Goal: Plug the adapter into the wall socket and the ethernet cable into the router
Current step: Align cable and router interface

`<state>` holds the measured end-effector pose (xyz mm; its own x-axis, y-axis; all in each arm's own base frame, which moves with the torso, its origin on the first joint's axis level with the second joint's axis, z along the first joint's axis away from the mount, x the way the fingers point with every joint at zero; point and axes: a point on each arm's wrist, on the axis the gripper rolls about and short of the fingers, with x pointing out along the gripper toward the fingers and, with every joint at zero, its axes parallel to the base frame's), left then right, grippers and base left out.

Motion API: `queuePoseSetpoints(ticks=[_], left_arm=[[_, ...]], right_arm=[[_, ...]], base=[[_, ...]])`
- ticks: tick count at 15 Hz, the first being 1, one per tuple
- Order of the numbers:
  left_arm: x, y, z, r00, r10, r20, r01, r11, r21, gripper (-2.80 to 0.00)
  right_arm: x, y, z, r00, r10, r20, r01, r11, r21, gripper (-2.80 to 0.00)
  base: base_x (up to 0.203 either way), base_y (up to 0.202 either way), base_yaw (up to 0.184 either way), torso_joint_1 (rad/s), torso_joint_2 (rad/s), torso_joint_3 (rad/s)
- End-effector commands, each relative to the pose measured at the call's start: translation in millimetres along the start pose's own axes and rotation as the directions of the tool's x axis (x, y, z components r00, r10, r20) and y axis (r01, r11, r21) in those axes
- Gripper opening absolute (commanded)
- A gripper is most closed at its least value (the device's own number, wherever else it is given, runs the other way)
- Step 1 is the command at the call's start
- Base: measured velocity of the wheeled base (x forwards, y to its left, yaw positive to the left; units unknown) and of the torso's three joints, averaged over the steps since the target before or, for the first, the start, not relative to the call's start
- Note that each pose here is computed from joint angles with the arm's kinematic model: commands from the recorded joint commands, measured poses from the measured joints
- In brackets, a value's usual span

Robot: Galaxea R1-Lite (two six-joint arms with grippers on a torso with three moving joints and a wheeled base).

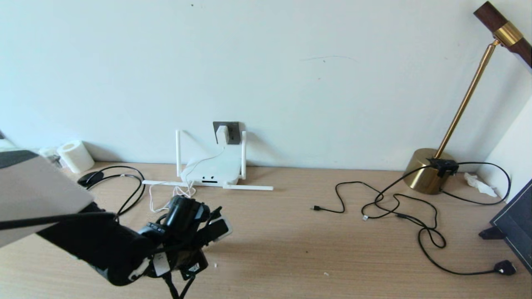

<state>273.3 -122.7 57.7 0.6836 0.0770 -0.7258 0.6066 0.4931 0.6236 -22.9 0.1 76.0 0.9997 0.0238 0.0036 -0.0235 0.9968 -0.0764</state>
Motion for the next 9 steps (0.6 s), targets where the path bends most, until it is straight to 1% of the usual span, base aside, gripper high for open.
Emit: queuePoseSetpoints(ticks=[1,2,3,4,5,6,7,8,9], left_arm=[[-27,17.6,-3,0.997,-0.076,0.032,0.078,0.995,-0.069,-2.80],[-33,23.8,-4,0.990,-0.137,0.042,0.141,0.983,-0.121,-2.80],[-38,30.4,-4,0.979,-0.195,0.059,0.203,0.958,-0.204,-2.80],[-39,33.9,-5,0.970,-0.234,0.070,0.244,0.928,-0.283,-2.80],[-40,35.4,-5,0.961,-0.263,0.080,0.274,0.892,-0.358,-2.80],[-41,35.7,-4,0.946,-0.309,0.101,0.321,0.845,-0.427,-2.80],[-42,35.7,-2,0.920,-0.364,0.143,0.388,0.797,-0.464,-2.80],[-44,35.4,-1,0.889,-0.415,0.194,0.454,0.740,-0.496,-2.80],[-47,35.5,0,0.856,-0.456,0.243,0.511,0.674,-0.533,-2.80]], right_arm=[[0,0,0,1.000,0.001,0.001,-0.001,1.000,0.000,-2.80],[0,0,0,1.000,0.001,0.000,-0.001,1.000,-0.001,-2.80],[0,0,0,1.000,0.001,0.001,-0.001,1.000,-0.001,-2.80],[0,0,0,1.000,0.001,0.001,-0.001,1.000,-0.001,-2.80],[0,0,0,1.000,0.001,0.000,-0.001,1.000,-0.002,-2.80],[0,0,0,1.000,0.001,0.000,-0.001,1.000,0.000,-2.80],[0,0,0,1.000,0.001,0.000,-0.001,1.000,0.000,-2.80],[0,0,0,1.000,0.001,0.000,-0.001,1.000,0.000,-2.80],[0,0,0,1.000,0.001,0.001,-0.001,1.000,0.000,-2.80]], base=[[0.000,0.000,0.000,0.000,0.00,0.000],[0.000,0.000,0.000,0.000,0.00,0.000],[0.000,0.000,0.000,0.000,0.00,0.000],[0.000,0.000,0.000,0.000,0.00,0.000],[0.000,0.000,0.000,0.000,0.00,0.000],[0.000,0.000,0.000,0.000,0.00,0.000],[0.000,0.000,0.000,0.000,0.00,0.000],[0.000,0.000,0.000,0.000,0.00,0.000],[0.000,0.000,0.000,0.000,0.00,0.000]])
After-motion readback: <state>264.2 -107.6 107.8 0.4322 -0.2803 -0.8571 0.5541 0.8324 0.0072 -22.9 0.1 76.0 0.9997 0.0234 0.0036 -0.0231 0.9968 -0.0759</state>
